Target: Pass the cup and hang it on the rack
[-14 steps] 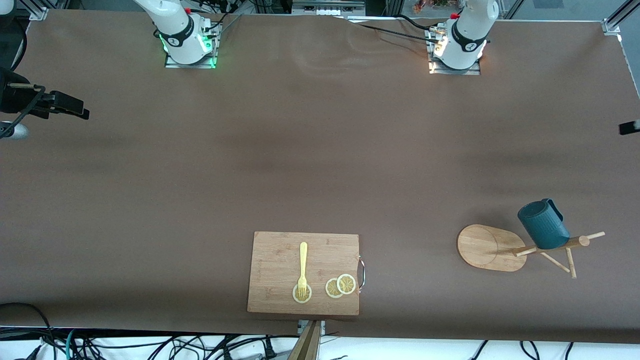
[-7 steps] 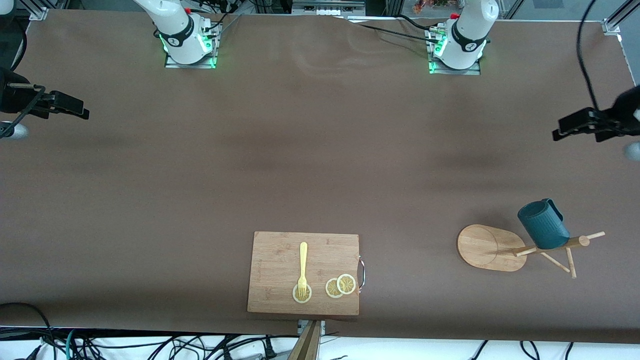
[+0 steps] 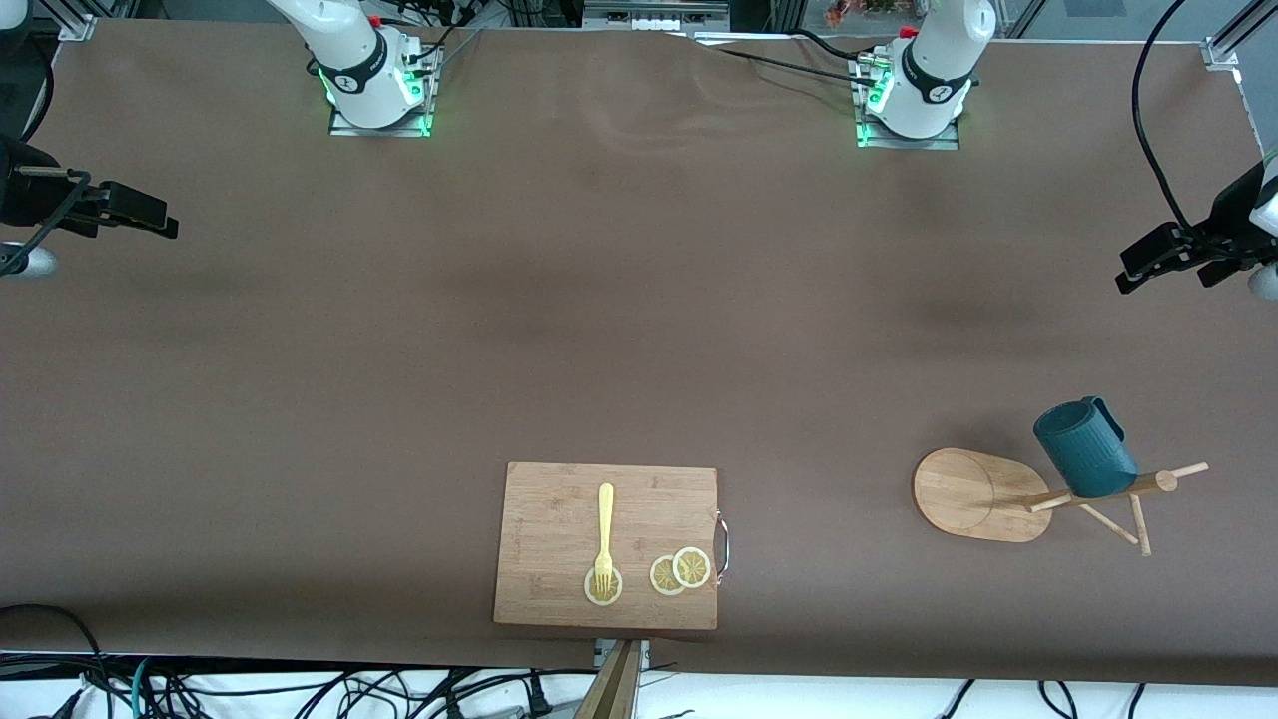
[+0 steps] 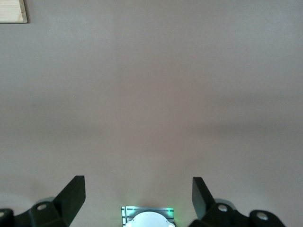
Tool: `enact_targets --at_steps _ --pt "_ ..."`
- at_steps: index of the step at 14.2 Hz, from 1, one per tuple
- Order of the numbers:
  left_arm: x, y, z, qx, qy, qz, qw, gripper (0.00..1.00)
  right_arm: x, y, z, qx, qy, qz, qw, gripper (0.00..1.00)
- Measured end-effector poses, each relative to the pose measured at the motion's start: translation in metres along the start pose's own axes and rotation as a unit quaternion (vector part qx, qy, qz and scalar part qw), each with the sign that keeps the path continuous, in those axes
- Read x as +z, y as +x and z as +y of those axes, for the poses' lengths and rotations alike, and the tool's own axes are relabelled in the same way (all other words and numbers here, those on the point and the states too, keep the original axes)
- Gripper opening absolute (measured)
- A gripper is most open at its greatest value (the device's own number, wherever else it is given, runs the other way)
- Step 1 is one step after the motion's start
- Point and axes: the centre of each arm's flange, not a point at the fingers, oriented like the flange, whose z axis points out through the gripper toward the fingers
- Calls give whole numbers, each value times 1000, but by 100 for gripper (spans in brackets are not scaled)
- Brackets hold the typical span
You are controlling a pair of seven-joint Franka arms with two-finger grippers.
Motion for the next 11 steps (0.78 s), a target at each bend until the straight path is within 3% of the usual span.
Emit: enact_targets --at_steps 11 --pt "-11 -9 44 36 2 -8 999 100 0 0 0 0 0 0 1000 100"
